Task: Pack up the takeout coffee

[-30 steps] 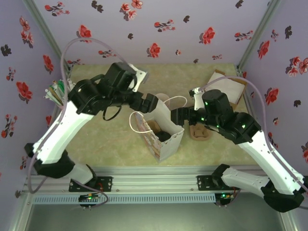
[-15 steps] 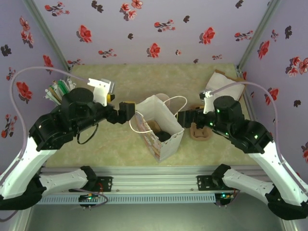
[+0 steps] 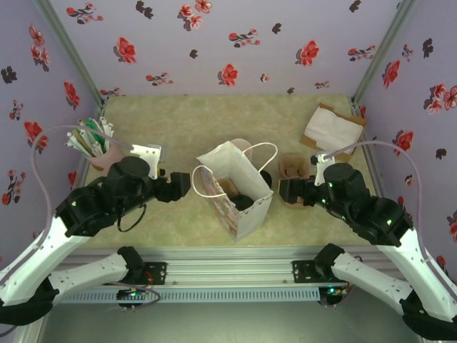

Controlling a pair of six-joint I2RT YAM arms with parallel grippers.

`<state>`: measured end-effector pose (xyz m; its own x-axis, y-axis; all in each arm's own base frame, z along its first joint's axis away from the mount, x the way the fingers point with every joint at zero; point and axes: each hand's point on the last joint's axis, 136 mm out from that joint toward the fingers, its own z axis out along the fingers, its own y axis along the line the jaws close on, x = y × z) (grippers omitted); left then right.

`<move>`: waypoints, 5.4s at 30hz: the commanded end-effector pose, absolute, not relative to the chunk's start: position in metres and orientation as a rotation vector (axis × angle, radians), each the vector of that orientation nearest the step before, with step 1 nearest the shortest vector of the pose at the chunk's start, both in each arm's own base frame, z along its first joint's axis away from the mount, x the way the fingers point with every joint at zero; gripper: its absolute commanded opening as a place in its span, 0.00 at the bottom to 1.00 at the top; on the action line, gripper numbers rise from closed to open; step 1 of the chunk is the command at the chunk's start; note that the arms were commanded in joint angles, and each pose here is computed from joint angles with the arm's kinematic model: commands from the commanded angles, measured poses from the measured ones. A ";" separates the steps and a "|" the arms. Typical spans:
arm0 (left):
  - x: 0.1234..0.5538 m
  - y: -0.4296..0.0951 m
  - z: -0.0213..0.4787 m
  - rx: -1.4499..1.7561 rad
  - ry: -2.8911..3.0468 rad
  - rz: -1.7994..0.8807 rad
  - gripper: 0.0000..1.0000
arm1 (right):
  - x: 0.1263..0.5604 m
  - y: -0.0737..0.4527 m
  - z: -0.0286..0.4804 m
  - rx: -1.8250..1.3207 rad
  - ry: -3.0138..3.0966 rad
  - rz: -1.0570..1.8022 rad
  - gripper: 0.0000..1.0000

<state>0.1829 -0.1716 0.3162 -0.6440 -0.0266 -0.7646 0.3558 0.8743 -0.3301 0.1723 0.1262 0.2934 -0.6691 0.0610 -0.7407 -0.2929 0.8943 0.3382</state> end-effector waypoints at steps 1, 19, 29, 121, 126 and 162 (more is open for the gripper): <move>0.181 -0.164 0.296 0.142 2.252 -0.580 0.76 | 0.164 0.106 0.275 -0.051 2.285 0.517 0.94; 0.187 -0.194 0.194 -0.036 2.377 -0.721 0.41 | 0.148 0.123 0.166 0.103 2.525 0.609 0.51; 0.204 -0.230 0.172 -0.080 2.367 -0.857 0.36 | 0.153 0.147 0.139 0.085 2.567 0.700 0.52; 0.278 -0.133 0.261 -0.196 2.223 -0.558 0.92 | 0.293 0.057 0.248 0.298 2.429 0.126 0.64; 0.311 -0.140 0.263 -0.182 2.253 -0.615 0.99 | 0.339 0.039 0.255 0.411 2.403 0.120 0.63; 0.474 -0.244 0.189 0.067 2.476 -0.857 0.99 | 0.548 -0.097 0.075 1.057 2.527 -0.068 0.51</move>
<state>0.4709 -0.2365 0.1831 -0.8732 -0.1490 -0.4640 0.1598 0.8119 -0.5615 0.5515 -0.0880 0.0806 -0.6461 0.6568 -0.3889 0.6606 0.7363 0.1461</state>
